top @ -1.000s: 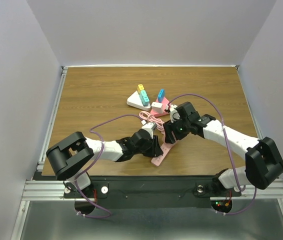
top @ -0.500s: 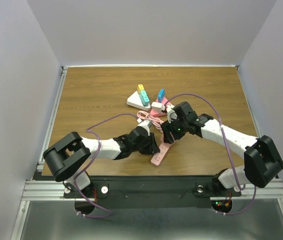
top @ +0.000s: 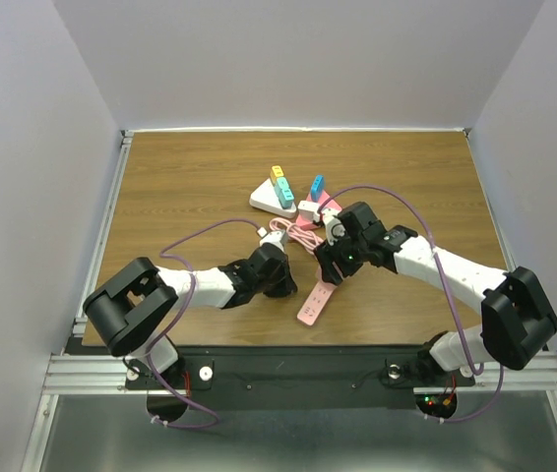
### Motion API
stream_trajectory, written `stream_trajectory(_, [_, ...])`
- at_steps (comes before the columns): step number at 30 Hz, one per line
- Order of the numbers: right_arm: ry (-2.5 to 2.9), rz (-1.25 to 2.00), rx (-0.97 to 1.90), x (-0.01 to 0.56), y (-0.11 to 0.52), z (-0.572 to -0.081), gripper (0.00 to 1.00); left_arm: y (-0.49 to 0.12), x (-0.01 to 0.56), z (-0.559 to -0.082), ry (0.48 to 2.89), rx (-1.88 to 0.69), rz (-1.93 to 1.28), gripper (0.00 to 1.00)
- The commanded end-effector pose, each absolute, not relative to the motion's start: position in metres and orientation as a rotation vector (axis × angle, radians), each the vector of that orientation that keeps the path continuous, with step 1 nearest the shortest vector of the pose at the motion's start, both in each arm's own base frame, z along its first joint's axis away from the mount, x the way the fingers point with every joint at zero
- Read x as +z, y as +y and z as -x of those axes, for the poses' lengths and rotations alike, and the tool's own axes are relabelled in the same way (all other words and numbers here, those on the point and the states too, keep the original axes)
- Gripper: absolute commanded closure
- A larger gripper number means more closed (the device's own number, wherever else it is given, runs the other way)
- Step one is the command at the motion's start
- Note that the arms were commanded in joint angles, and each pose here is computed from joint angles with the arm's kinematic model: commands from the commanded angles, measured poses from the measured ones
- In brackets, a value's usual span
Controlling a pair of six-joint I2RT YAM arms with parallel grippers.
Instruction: Insert the plug
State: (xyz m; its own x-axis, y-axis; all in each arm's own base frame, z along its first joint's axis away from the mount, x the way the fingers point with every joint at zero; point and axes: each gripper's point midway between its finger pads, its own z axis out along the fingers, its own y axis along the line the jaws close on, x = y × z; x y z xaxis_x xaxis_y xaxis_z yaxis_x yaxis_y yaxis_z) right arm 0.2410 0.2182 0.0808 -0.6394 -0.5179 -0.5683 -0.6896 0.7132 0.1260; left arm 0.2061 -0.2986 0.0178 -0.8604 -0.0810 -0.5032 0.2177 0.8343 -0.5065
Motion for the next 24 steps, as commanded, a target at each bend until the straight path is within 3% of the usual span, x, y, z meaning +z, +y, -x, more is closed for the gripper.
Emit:
stream_trajectory(1, [2.421,0.971,0.326,0.073,0.206,-0.242,0.99,-0.228,-0.043,-0.172,2.723,-0.372,-0.174,1.0])
stream_trajectory(15, [2.432,0.998,0.173,0.06,0.189,-0.245,1.0,-0.244,0.004,-0.189,2.581,-0.494,-0.245,1.0])
stream_trajectory(16, [2.432,0.996,0.161,0.06,0.188,-0.245,1.0,-0.246,0.008,-0.189,2.57,-0.509,-0.255,0.95])
stream_trajectory(17, [2.438,0.997,0.136,0.057,0.186,-0.246,1.0,-0.247,0.012,-0.189,2.556,-0.519,-0.272,0.77])
stream_trajectory(19, [2.445,0.993,0.124,0.055,0.184,-0.247,1.0,-0.253,0.024,-0.188,2.516,-0.556,-0.292,0.62])
stream_trajectory(20, [2.448,0.993,0.117,0.054,0.184,-0.248,1.0,-0.255,0.028,-0.187,2.502,-0.567,-0.302,0.44])
stream_trajectory(23, [2.466,0.994,0.118,0.05,0.185,-0.248,1.0,-0.271,0.042,-0.182,2.443,-0.62,-0.362,0.2])
stream_trajectory(24, [2.464,0.991,0.12,0.051,0.186,-0.249,1.0,-0.275,0.046,-0.181,2.429,-0.628,-0.379,0.17])
